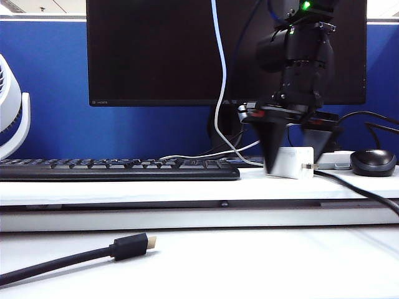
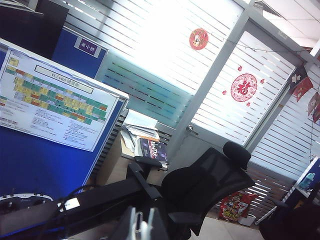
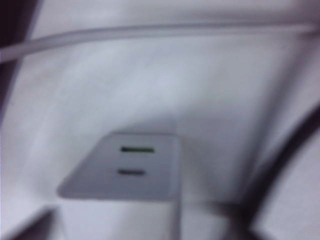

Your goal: Pick up the Type-C charging cable and the charging base, insert one end of the Type-C charger into the corresponding slot on the base, and finally place the plugged-in charger back on the table.

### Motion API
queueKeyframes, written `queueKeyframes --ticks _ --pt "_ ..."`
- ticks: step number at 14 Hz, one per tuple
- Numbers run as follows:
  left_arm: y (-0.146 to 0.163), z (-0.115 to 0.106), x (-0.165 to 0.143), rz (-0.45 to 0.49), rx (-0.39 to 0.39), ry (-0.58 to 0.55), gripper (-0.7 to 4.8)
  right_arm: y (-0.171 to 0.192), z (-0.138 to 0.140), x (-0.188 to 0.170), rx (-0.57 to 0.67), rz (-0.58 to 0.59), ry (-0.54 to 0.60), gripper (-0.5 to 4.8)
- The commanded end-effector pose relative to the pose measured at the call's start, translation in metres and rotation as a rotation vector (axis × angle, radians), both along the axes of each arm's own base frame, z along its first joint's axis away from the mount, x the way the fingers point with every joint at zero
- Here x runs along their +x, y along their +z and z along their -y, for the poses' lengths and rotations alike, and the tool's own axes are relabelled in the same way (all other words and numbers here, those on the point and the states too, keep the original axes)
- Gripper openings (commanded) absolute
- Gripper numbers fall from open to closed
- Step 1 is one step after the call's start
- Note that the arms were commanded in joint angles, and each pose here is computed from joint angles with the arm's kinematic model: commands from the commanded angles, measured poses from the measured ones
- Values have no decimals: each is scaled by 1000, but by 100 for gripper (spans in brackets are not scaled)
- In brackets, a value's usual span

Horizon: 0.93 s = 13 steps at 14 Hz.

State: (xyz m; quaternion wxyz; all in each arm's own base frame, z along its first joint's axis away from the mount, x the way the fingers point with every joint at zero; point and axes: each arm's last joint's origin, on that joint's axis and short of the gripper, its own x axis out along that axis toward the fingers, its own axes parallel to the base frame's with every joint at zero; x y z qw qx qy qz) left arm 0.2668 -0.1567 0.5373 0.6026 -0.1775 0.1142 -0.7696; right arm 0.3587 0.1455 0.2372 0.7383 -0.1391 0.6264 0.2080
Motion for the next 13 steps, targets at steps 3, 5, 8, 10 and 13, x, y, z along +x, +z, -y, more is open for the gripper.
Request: queueKeyframes --ticks 3,5,8,10,13 --pt "3 -1 -3 26 -7 -1 -6 40 6 -14 16 123 -15 479" --pt "3 -1 -3 27 -8 -1 -6 47 12 -13 -144 225 -63 479" --pt "3 -1 -3 26 -7 -1 -6 45 14 -5 -293 327 -112 479" --pt "3 -1 -3 26 -7 -1 -6 46 19 -4 -356 346 -116 479" --pt "3 -1 -3 25 -7 -1 -6 27 16 -1 -342 231 -58 479"
